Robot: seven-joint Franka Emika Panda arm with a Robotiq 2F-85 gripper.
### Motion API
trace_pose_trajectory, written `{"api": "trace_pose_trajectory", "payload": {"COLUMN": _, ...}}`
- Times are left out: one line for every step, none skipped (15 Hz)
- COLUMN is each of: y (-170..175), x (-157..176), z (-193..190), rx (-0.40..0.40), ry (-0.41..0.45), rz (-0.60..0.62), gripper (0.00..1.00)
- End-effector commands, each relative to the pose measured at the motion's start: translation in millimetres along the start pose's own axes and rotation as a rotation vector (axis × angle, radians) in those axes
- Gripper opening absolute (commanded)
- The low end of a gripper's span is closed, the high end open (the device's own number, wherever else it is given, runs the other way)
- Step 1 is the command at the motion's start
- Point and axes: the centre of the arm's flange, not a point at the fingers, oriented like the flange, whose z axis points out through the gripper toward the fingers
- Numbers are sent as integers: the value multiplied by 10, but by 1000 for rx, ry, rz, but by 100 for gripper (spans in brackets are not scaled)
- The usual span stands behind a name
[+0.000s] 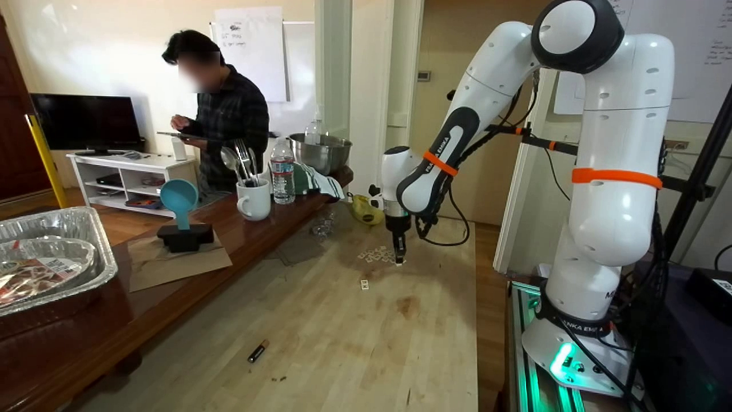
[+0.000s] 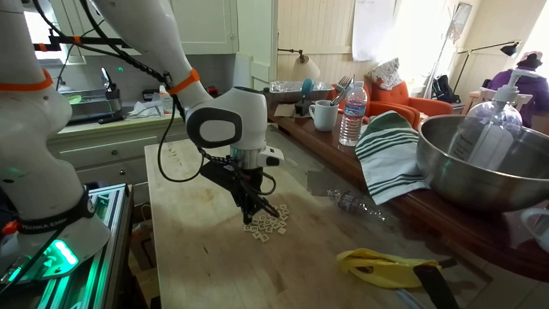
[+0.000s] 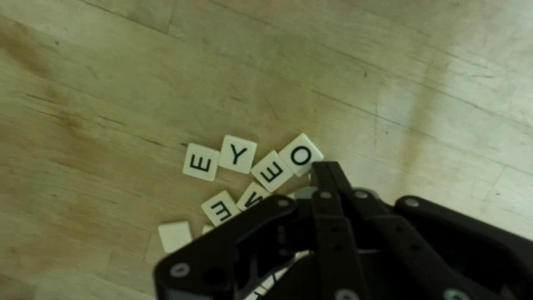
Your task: Create the word 'Hum'.
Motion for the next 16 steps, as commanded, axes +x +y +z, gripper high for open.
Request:
{"api": "trace_pose_trajectory", "payload": {"y": 34, "x": -165, "z": 4, "rx": 7, "ry": 110, "rz": 120, "gripper": 0}}
{"api": "trace_pose_trajectory", "payload": {"y": 56, "x": -173, "z": -13, "rx": 8, "ry": 136, "rz": 144, "gripper": 0}}
{"api": "trace_pose_trajectory", "payload": {"y": 72, "x": -177, "z": -22, "rx": 2, "ry": 157, "rz": 164, "gripper": 0}}
{"api": "trace_pose_trajectory", "payload": {"y": 88, "x": -178, "z": -30, "rx": -2, "ry": 174, "rz": 184, "gripper": 0}}
{"api": "trace_pose_trajectory", "payload": {"y": 103, "x": -176, "z": -38, "rx": -6, "ry": 187, "rz": 197, "gripper": 0}}
{"api": "trace_pose_trajectory", "payload": {"y": 121, "x": -167, "z": -42, "rx": -12, "ry": 197, "rz": 210, "gripper": 0}}
{"api": "trace_pose_trajectory", "payload": {"y": 140, "x": -161, "z": -41, "rx": -17, "ry": 207, "rz": 220, "gripper": 0}}
{"api": "trace_pose_trajectory", "payload": {"y": 162, "x": -153, "z": -35, "rx": -19, "ry": 212, "rz": 229, "gripper": 0}}
{"api": "trace_pose_trajectory", "payload": {"y": 178, "x": -147, "z": -29, "rx": -25, "ry": 217, "rz": 237, "gripper": 0}}
{"api": "trace_pose_trajectory", "payload": {"y": 197, "x": -137, "z": -22, "rx": -25, "ry": 217, "rz": 239, "gripper": 0}}
{"api": "trace_pose_trajectory", "payload": {"y": 212, "x": -138, "z": -13, "rx": -30, "ry": 217, "rz": 245, "gripper": 0}}
{"api": "trace_pose_trajectory", "payload": {"y": 223, "x": -140, "z": -6, "rx": -32, "ry": 216, "rz": 249, "gripper": 0}}
{"api": "trace_pose_trajectory", "payload": {"y": 233, "x": -147, "z": -1, "rx": -32, "ry": 214, "rz": 252, "gripper": 0}}
{"api": "trace_pose_trajectory", "payload": {"y": 241, "x": -160, "z": 6, "rx": -35, "ry": 211, "rz": 255, "gripper": 0}}
{"api": "trace_pose_trajectory", "payload": {"y": 248, "x": -171, "z": 10, "rx": -32, "ry": 210, "rz": 255, "gripper": 0}}
{"api": "trace_pose_trajectory", "payload": {"y": 253, "x": -183, "z": 14, "rx": -34, "ry": 208, "rz": 257, "gripper": 0}}
